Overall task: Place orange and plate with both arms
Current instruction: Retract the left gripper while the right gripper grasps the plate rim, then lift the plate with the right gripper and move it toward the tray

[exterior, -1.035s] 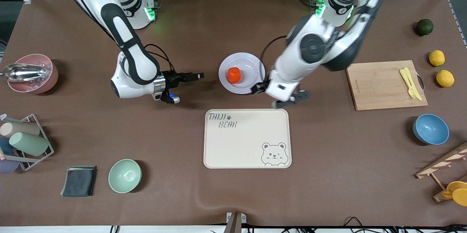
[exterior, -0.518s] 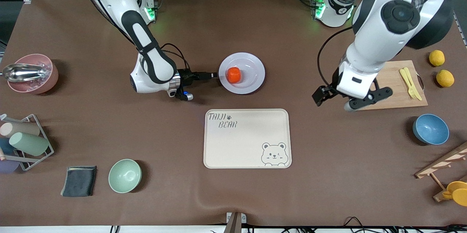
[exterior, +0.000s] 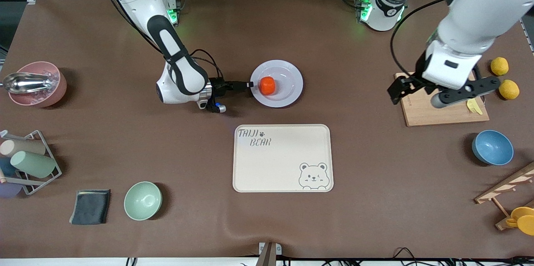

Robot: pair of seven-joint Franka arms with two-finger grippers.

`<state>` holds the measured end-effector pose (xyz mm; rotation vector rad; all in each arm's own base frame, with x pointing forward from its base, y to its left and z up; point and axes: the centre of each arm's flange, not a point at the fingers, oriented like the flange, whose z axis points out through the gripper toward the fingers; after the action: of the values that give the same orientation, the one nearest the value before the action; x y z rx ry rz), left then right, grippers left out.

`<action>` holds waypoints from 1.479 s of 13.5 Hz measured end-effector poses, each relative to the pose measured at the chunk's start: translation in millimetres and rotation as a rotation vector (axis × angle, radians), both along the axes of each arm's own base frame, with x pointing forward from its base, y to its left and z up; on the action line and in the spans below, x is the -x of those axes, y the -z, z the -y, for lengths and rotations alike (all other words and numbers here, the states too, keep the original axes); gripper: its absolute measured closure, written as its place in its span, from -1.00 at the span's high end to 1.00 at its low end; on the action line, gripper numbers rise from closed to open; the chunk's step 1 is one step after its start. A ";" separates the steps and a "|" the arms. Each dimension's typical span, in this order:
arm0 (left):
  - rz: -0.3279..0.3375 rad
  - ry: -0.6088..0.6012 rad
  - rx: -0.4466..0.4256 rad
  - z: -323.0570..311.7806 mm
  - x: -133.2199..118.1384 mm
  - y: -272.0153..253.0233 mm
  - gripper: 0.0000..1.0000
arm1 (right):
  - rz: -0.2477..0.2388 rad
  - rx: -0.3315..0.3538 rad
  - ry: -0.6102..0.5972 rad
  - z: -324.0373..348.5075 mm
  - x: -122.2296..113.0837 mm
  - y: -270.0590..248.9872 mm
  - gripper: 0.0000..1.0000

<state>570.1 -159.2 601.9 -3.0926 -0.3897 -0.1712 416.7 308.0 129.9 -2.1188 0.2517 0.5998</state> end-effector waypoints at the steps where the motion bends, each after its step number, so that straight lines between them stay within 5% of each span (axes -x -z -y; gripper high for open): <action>1: 0.001 0.022 -0.005 -13.6 -1.3 -5.7 1.00 | -0.001 -0.008 0.008 -3.7 2.2 0.7 1.00; 7: -0.057 0.102 0.016 -88.0 20.6 -43.4 1.00 | -0.006 -0.038 0.076 -32.4 19.8 8.8 1.00; 20: -0.101 0.144 0.011 -104.7 49.1 -56.5 1.00 | 0.023 -0.026 0.166 -80.9 33.6 6.6 1.00</action>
<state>521.0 -54.6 658.4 -3.1233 -0.1652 -0.0154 383.1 388.9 123.3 -2.0545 0.4003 0.4789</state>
